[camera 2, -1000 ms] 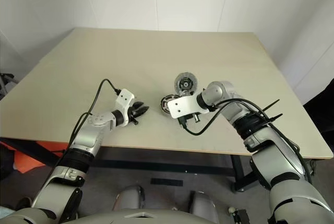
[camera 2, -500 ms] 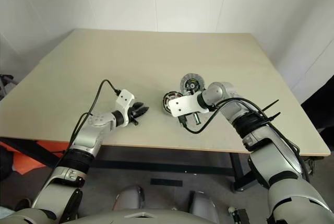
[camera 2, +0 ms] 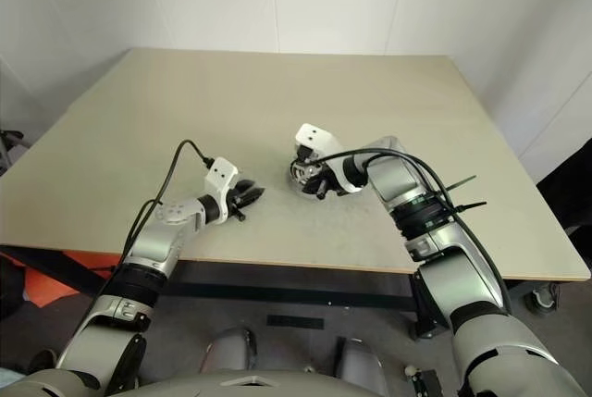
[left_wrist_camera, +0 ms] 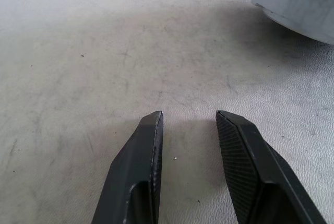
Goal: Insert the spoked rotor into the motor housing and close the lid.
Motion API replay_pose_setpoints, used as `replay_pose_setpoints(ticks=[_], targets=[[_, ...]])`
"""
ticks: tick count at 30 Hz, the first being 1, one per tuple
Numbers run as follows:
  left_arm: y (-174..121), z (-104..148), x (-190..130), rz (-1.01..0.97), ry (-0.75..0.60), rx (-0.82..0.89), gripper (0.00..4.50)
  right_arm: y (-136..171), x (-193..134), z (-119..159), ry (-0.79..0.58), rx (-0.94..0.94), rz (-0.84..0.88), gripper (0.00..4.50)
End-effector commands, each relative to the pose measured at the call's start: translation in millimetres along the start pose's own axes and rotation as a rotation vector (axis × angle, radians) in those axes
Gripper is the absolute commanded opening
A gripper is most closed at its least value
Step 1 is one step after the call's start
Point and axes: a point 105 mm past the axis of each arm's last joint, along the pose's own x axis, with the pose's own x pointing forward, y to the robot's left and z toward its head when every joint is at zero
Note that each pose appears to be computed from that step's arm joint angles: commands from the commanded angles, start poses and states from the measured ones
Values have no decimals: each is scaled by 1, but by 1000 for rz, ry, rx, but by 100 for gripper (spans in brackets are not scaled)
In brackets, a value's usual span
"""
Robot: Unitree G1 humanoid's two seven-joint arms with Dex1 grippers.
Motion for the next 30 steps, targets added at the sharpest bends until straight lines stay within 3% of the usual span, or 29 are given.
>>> replay_pose_setpoints(ticks=[1,9,13,20,26,30], targets=[[2,5,0,6,-8,5,175,0,-10,33,-96,42,-34,2],[4,4,-1,16,-8,6,175,18,6,26,-73,85,11,2],[5,5,-2,18,-10,6,175,24,10,23,-71,99,24,123],[5,5,-1,16,-10,5,175,21,-12,54,-180,81,-8,362],[4,10,2,-7,-20,-7,175,5,-54,93,-346,2,-136,362],[1,18,6,-43,-51,-50,175,-20,-89,99,-409,-116,-318,362]])
